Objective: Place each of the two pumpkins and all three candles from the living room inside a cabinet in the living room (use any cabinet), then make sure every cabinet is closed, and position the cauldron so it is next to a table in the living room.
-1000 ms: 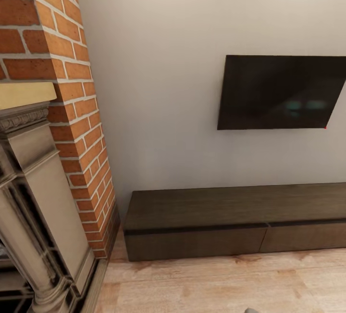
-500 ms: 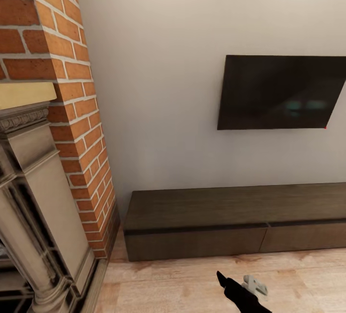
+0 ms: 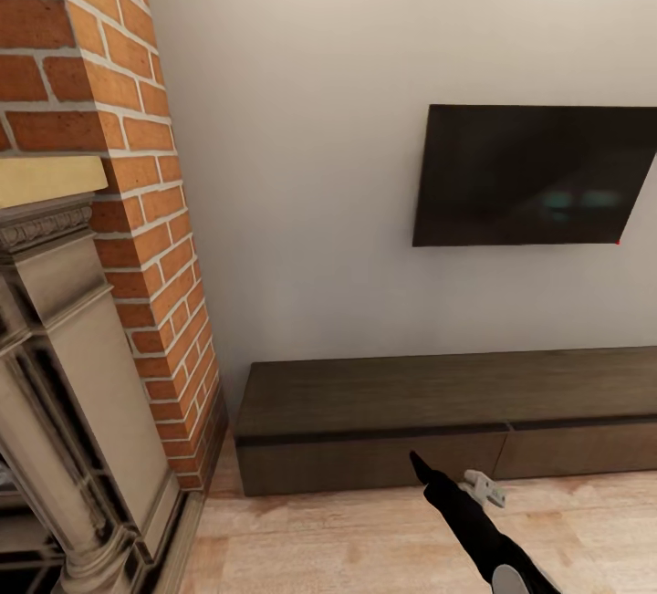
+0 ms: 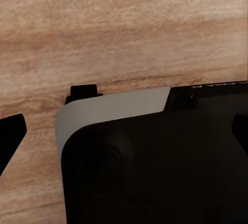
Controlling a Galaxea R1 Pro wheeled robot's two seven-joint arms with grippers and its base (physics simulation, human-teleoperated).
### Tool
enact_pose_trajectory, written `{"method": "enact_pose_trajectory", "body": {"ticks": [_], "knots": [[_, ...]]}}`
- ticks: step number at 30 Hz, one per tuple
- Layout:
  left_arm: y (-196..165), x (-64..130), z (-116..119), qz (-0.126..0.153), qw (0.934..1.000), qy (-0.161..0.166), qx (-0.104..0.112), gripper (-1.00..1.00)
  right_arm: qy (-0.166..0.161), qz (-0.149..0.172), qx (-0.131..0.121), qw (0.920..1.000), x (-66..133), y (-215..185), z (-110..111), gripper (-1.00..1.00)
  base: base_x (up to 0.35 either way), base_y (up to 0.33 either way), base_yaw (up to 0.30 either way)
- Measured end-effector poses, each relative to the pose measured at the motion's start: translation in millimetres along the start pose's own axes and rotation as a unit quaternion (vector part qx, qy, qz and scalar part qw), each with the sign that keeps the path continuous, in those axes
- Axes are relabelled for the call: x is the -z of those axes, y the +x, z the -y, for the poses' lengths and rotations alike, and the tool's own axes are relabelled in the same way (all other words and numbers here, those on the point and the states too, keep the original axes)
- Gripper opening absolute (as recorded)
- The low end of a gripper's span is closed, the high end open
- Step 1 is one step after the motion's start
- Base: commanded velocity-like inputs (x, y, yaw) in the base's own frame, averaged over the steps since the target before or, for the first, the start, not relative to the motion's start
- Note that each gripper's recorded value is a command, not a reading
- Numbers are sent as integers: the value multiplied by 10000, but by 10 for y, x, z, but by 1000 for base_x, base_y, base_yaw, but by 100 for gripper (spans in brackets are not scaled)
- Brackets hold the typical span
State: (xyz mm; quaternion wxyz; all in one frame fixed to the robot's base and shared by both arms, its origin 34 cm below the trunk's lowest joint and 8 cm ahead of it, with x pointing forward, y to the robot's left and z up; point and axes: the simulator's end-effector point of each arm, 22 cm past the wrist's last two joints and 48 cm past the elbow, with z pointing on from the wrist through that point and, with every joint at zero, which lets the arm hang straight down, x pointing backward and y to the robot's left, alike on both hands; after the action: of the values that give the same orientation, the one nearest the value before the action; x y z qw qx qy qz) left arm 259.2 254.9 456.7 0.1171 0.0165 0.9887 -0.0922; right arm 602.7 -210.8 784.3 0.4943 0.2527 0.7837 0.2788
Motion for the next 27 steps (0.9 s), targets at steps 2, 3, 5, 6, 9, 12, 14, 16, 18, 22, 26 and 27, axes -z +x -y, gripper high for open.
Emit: {"method": "enact_pose_trajectory", "body": {"ticks": [2, 3, 5, 6, 9, 12, 14, 16, 18, 22, 26, 27], "knots": [[-12, -2, 7, 4, 10000, 7, -1, 100, -4, -17, -60, 10000, -2, 16, 3, 100, 0, 0, 0], [-17, -2, 9, 8, 10000, 11, -2, 100, -5, -20, -75, 10000, -2, 17, 4, 100, 0, 0, 0], [-35, -3, 17, 21, 10000, 30, -3, 100, -31, -23, -127, 9999, 0, 11, 4, 100, 0, 0, 0], [-55, -2, 21, 40, 10000, 42, -7, 100, -49, -23, -148, 9999, 1, 8, 0, 100, 0, 0, 0], [-84, -2, 25, 68, 10000, 56, -17, 100, -221, -17, -346, 9992, 3, 7, -63, 100, 0, 0, 0], [-94, -2, 30, 78, 9999, 60, -19, 100, -562, -73, -739, 9957, 6, 78, -146, 100, 0, 0, 0], [-94, -4, 38, 79, 9999, 62, -18, 100, -737, -72, -876, 9934, 13, 82, -204, 100, 3, 0, 0], [-94, -9, 62, 80, 9999, 73, -17, 100, -800, -62, -908, 9926, 18, 85, -222, 100, 60, 0, 0], [-93, -13, 85, 80, 9999, 84, -12, 100, -719, -76, -856, 9937, 13, 103, -182, 100, 82, 0, 0], [-43, -21, 112, 31, 10000, 85, -5, 100, -277, -133, -551, 9980, -8, 158, 25, 100, 20, 0, 0], [-27, -22, 114, 17, 10000, 85, -3, 100, -503, -129, -652, 9965, -1, 154, -74, 100, 3, 0, 0], [-26, -22, 115, 16, 10000, 85, -4, 100, -486, -132, -650, 9966, -2, 157, -67, 100, 1, 0, 0]]}}
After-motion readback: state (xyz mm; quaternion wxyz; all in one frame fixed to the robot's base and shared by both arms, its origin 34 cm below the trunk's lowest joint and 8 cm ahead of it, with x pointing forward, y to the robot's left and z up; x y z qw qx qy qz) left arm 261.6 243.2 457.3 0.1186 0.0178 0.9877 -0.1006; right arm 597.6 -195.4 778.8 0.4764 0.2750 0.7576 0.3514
